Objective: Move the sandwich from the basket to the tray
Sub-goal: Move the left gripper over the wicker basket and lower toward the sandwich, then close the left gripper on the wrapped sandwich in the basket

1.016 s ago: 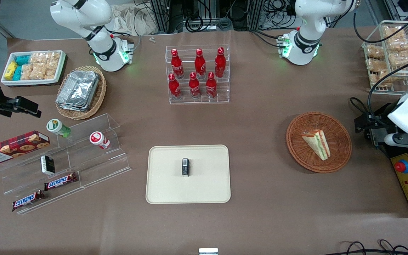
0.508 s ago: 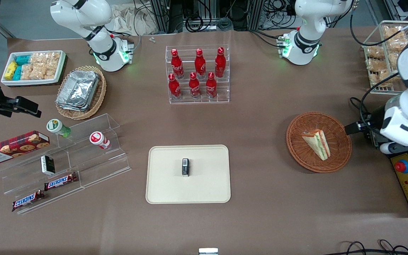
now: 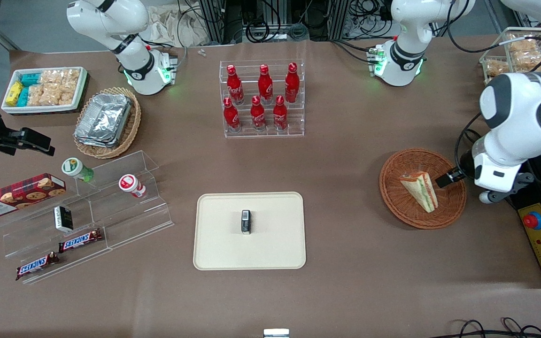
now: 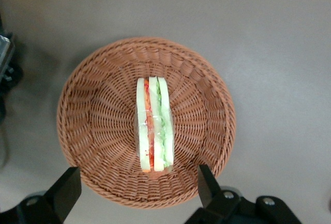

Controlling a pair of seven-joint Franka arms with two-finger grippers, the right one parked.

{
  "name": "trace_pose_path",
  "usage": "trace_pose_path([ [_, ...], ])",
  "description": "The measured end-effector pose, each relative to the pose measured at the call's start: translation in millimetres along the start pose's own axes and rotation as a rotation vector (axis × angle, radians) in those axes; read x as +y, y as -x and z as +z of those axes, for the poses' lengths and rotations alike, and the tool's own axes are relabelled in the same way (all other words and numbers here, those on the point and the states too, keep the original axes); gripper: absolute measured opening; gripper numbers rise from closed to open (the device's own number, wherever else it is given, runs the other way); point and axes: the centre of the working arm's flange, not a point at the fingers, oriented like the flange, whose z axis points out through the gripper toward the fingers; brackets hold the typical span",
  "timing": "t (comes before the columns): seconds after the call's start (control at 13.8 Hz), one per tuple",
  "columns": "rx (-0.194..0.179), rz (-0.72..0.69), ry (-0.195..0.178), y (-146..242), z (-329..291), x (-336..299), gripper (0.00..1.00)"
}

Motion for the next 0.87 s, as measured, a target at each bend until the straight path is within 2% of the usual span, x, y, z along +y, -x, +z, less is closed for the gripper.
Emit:
trace_pose_path([
  [0.15, 0.034, -0.058, 0.023, 8, 27, -3, 1.00],
  [0.36, 0.051, -0.174, 0.045, 19, 52, 9, 1.00],
  [0.51, 0.059, -0.212, 0.030, 26, 69, 24, 1.00],
  [0.87, 0.058, -0.196, -0.021, 29, 88, 23, 1.00],
])
